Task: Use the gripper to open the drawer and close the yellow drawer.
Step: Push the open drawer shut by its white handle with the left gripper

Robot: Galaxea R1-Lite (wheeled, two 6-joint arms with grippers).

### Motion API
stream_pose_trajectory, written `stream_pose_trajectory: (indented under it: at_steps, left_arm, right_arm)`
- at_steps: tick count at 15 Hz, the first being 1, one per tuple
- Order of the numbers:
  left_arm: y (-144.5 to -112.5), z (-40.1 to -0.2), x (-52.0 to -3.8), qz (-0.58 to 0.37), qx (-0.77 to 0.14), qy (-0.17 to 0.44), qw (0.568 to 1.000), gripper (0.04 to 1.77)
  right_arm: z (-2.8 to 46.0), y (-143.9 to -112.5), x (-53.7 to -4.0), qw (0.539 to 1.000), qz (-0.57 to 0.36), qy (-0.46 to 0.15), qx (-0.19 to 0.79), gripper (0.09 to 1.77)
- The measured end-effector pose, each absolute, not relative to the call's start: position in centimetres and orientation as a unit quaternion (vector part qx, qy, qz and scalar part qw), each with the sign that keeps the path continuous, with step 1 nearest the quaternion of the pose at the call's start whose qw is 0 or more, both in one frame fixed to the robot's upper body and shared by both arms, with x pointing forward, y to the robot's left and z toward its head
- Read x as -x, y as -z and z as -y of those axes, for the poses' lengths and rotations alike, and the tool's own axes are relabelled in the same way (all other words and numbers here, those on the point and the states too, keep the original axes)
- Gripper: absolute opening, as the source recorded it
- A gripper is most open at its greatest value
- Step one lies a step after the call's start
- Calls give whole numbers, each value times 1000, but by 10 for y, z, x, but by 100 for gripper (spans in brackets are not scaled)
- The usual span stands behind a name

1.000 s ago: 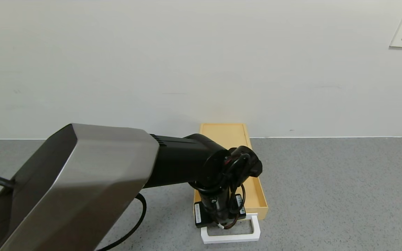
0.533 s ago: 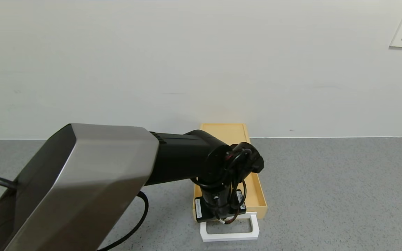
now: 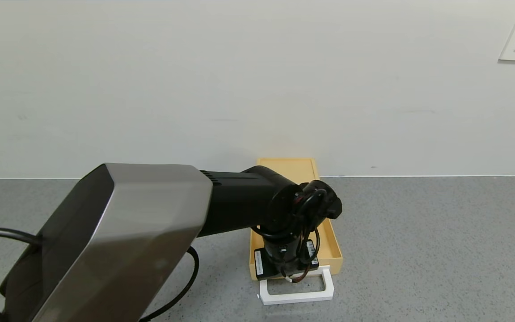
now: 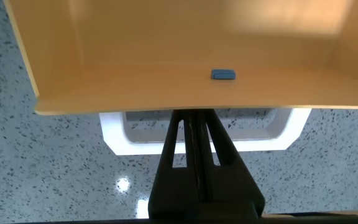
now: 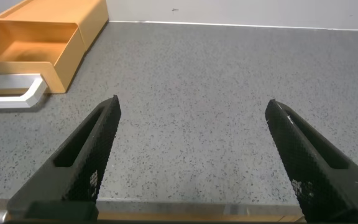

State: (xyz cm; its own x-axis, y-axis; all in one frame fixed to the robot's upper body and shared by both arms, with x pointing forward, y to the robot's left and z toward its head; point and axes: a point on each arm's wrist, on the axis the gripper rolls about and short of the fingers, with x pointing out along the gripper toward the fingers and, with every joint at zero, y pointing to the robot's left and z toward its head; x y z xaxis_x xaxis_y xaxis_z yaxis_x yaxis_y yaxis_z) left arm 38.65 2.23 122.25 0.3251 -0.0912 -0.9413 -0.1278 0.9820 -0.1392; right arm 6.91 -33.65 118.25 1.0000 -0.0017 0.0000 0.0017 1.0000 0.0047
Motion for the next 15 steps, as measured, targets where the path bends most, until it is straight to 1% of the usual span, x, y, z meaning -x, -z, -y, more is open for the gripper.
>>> stream_pose_trajectory:
  at_steps: [7, 15]
  left_arm:
    - [-1225, -23, -397, -563, 90, -9, 822, 11]
    - [-1225, -24, -410, -542, 88, 11, 836, 11]
  right_arm:
    - [337, -1182, -69, 1000, 0, 1, -2, 171]
    - [337, -1182, -69, 1000, 0, 1, -2, 171]
